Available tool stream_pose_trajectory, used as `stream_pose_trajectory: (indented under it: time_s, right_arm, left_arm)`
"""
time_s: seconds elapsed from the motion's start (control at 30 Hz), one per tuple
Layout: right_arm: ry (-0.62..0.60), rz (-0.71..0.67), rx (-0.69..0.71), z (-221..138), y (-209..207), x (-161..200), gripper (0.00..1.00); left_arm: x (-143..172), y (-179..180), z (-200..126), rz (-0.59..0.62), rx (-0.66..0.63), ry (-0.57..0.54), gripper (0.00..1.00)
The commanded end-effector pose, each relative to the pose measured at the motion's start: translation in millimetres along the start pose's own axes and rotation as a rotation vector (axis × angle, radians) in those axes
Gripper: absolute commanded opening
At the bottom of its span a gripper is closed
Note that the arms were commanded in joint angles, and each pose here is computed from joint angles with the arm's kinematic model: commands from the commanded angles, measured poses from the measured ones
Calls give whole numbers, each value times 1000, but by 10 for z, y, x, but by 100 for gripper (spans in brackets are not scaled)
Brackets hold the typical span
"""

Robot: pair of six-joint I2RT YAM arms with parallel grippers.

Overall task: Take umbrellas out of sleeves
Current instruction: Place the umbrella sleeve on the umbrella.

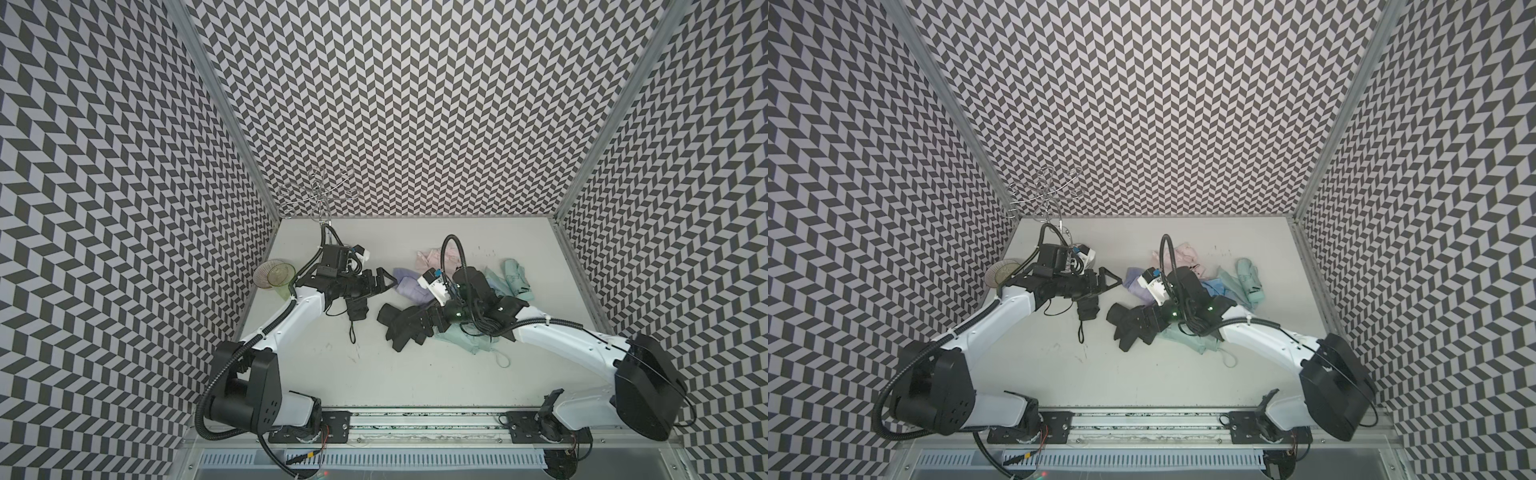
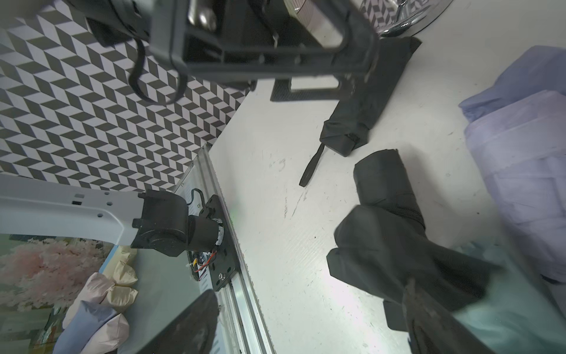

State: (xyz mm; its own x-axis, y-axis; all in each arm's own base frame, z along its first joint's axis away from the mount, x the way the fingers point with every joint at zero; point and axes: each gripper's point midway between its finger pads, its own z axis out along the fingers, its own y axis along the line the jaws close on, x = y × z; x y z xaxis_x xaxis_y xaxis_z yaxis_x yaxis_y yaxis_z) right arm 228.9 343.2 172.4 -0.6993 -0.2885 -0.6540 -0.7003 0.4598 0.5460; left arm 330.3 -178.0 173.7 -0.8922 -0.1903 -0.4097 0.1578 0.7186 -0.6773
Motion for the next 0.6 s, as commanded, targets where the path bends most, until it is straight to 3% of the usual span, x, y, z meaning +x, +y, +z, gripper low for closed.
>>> stream_pose_trajectory:
  time_s: [0.0,0.13,0.23,0.4,0.47,0.57]
  right_arm:
    - [-98,-84,6,74,151,-371,92]
    - [-99,-75,123,154,-1,-522,92]
    - [-97,-90,210,261,-112,-664,98]
    - [-97,-90,175,605,-119,-888,100]
    - [-71,-92,154,811,-84,-934,100]
    - [-15,-108,152,1160,-63,-917,100]
  left_arm:
    - [-321,113,-414,29,-127,-186,100]
    - [-386,152,-618,29,-174,-229,100]
    - [-324,233,-723,-7,-230,-255,99]
    - [-154,507,-1099,-174,-412,-389,100]
    - [-77,490,-1253,-236,-413,-460,100]
    - [-6,314,-1470,-278,-309,-583,99]
